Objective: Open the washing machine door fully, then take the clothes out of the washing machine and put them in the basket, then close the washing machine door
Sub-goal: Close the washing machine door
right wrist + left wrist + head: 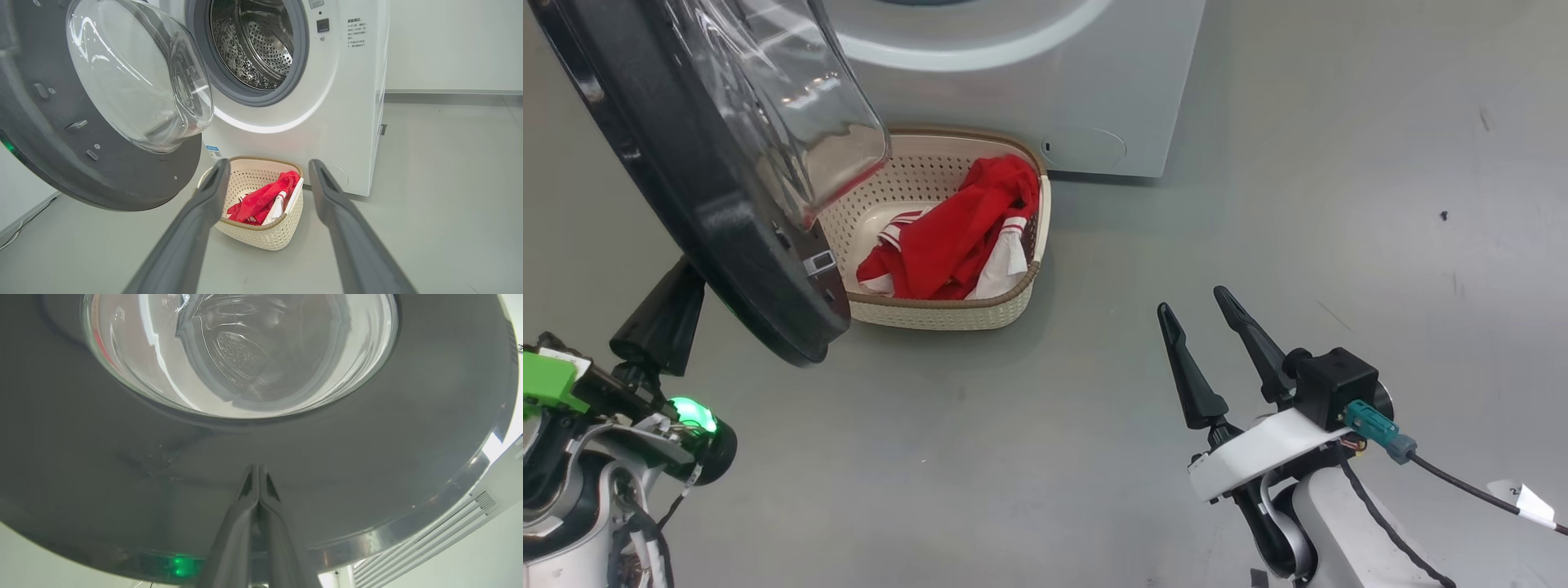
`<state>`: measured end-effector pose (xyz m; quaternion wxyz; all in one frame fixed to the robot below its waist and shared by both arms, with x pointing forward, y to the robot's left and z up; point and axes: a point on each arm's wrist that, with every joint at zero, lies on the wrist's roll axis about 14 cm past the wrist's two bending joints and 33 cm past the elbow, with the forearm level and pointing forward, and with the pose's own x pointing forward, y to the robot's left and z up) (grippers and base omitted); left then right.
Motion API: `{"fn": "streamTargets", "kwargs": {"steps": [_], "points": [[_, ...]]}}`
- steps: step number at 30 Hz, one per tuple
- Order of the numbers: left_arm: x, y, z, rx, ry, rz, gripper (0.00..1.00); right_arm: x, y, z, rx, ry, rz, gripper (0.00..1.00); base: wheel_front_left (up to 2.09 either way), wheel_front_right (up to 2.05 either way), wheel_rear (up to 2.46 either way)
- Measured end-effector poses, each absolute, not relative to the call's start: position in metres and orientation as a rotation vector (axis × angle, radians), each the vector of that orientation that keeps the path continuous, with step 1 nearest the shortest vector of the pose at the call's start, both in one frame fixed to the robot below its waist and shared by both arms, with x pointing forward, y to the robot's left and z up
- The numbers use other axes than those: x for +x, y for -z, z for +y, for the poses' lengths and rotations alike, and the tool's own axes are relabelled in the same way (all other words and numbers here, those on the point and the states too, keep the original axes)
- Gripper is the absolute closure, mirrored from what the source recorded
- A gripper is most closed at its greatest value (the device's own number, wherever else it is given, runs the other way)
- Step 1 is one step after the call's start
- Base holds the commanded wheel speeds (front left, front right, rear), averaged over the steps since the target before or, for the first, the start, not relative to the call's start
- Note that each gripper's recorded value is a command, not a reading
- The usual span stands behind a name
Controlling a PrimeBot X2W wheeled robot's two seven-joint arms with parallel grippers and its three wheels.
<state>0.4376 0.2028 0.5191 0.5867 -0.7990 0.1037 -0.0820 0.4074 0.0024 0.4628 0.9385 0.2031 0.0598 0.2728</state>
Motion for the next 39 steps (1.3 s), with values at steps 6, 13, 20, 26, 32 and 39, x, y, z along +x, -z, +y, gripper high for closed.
{"fn": "streamTargets", "kwargs": {"steps": [6, 13, 20, 26, 32, 39], "points": [[0.449, -0.509, 0.179, -1.874, 0.216, 0.31, 1.0, 0.409, -0.463, -0.013, 0.416, -0.513, 0.116, 0.0, 0.0, 0.0, 0.0], [0.461, -0.499, 0.153, -1.895, 0.241, 0.377, 1.0, 0.409, -0.463, -0.032, 0.415, -0.458, 0.11, 0.0, 0.0, 0.0, 0.0], [0.475, -0.486, 0.123, -1.912, 0.249, 0.45, 1.0, 0.407, -0.461, -0.057, 0.405, -0.379, 0.108, 0.0, 0.0, 0.0, 0.0], [0.492, -0.479, 0.101, -1.928, 0.257, 0.479, 1.0, 0.405, -0.461, -0.079, 0.403, -0.305, 0.101, 0.0, 0.0, 0.0, 0.0], [0.517, -0.476, 0.091, -1.958, 0.236, 0.452, 1.0, 0.404, -0.458, -0.099, 0.415, -0.233, 0.104, 0.0, 0.0, 0.0, 0.0], [0.544, -0.478, 0.08, -1.999, 0.227, 0.413, 1.0, 0.4, -0.455, -0.12, 0.412, -0.159, 0.108, 0.0, 0.0, 0.0, 0.0]]}}
